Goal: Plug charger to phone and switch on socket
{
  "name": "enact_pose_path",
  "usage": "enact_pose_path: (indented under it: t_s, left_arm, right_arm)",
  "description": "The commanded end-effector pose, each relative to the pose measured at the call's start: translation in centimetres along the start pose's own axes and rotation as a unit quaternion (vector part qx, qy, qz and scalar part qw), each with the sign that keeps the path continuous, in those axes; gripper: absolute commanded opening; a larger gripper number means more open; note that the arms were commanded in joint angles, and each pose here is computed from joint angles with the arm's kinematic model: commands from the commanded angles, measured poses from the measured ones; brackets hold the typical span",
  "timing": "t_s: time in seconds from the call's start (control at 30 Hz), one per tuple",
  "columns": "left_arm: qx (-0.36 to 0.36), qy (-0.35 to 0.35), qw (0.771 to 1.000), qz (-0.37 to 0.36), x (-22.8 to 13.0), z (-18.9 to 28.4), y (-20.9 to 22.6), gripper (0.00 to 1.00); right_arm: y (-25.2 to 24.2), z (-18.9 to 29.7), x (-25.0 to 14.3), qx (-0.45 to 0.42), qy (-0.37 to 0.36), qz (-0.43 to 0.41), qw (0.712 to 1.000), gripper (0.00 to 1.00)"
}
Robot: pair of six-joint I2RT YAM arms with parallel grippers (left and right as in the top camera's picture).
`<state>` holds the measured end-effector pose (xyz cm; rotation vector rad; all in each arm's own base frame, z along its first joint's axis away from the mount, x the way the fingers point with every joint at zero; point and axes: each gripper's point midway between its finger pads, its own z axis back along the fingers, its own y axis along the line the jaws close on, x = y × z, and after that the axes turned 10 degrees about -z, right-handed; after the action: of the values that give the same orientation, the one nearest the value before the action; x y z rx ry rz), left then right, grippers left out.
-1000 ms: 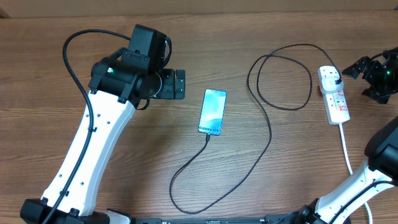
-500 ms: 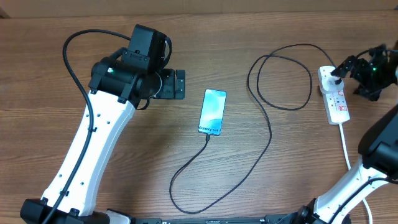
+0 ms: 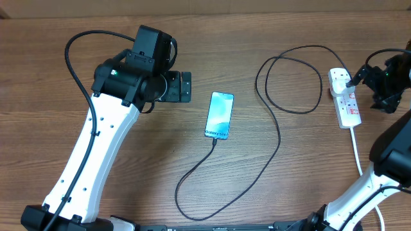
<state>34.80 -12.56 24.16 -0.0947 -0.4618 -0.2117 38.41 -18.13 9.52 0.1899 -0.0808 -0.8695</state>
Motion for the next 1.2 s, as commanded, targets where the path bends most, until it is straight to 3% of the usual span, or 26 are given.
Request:
enact_pose_path:
  t_s: [0.0,0.53,1.17]
  left_arm:
    - [0.007,-0.001,1.0,-0.008,0.2,-0.1,0.3,1.0]
    - [0.007,-0.001,1.0,-0.008,0.2,-0.1,0.3,1.0]
    - [0.007,-0.001,1.0,-0.008,0.2,-0.1,0.3,1.0]
  right_arm:
    - [0.1,5.5,0.3,-0.001,-0.068,-0.008,0.998,1.0]
    - [-0.1,21.3,-8.7,0.051,-0.202,0.012,0.978,1.0]
    - [-0.4,22.2,-10.0,0.052,-0.207,0.013,0.977,1.0]
